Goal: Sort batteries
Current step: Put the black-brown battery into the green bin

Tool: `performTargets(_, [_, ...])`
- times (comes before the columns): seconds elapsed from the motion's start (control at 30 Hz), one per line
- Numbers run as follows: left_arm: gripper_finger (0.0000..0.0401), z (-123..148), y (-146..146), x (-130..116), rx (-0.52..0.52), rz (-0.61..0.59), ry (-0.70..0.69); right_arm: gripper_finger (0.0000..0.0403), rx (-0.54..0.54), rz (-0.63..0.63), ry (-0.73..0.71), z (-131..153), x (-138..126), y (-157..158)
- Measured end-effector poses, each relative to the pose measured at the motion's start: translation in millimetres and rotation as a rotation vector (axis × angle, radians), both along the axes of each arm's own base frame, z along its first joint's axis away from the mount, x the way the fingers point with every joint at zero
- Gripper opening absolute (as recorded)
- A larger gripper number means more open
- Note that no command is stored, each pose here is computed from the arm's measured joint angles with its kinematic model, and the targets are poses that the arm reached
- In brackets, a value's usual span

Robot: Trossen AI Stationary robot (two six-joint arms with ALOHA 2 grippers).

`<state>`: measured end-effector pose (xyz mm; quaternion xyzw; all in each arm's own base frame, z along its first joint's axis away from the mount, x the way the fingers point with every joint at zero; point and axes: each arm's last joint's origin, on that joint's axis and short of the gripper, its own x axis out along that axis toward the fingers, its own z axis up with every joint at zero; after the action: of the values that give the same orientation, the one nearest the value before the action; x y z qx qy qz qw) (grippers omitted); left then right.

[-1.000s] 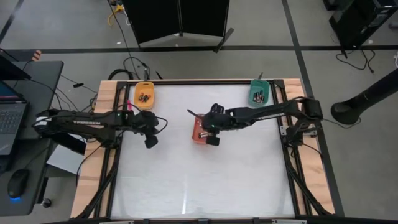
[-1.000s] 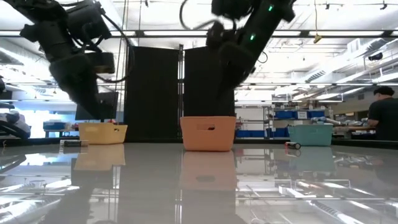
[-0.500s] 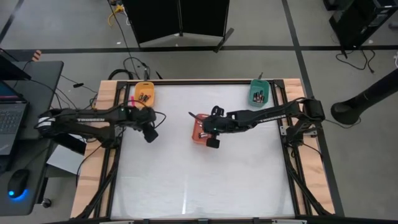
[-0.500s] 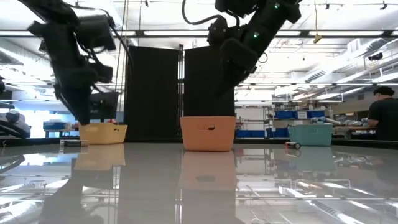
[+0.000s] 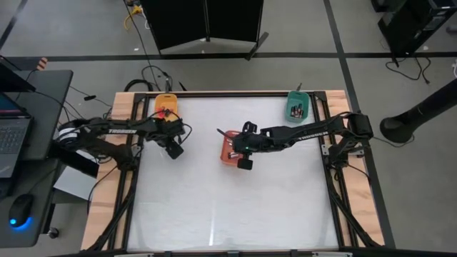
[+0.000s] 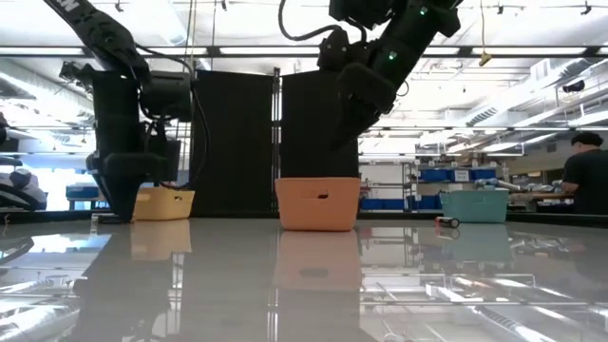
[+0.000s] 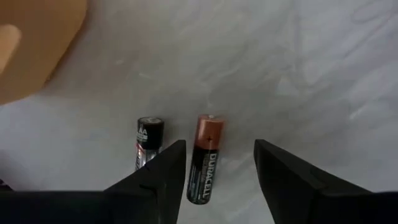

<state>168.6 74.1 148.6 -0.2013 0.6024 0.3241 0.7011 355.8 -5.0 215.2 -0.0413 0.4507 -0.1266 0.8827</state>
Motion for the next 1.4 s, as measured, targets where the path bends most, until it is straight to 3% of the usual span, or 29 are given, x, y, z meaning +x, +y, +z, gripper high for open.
performTargets(0.3, [0.0185, -7.0, 0.4, 3.4, -0.049, -0.019, 0.027, 0.0008, -0.005, 0.018, 0.002, 0.0, 0.1, 3.7])
performTargets(0.7, [0.0044, -3.5, -8.6, 10.8, -0.087, -0.157, 0.016, 0.0007, -0.046, 0.025, 0.040, 15.0, -16.2, 19.9])
performTargets(0.8, [0.0044, 4.4, -12.7, 20.2, -0.093, -0.194, -0.019, 0.0007, -0.079, -0.001, 0.035, 24.4, -24.4, 24.5])
performTargets(0.93, [0.0044, 21.1, -15.6, 39.4, -0.026, -0.268, -0.115, 0.0012, -0.096, -0.027, 0.015, 30.9, -33.1, 27.9])
performTargets(1.13, [0.0044, 47.1, -18.0, 74.9, 0.094, -0.383, -0.446, 0.0006, -0.075, -0.043, -0.104, 12.1, -53.5, 26.3])
performTargets(1.4, [0.0044, 81.0, -20.3, 106.1, 0.211, -0.580, -1.120, 0.0010, 0.016, -0.017, -0.529, -6.9, -65.1, 26.6])
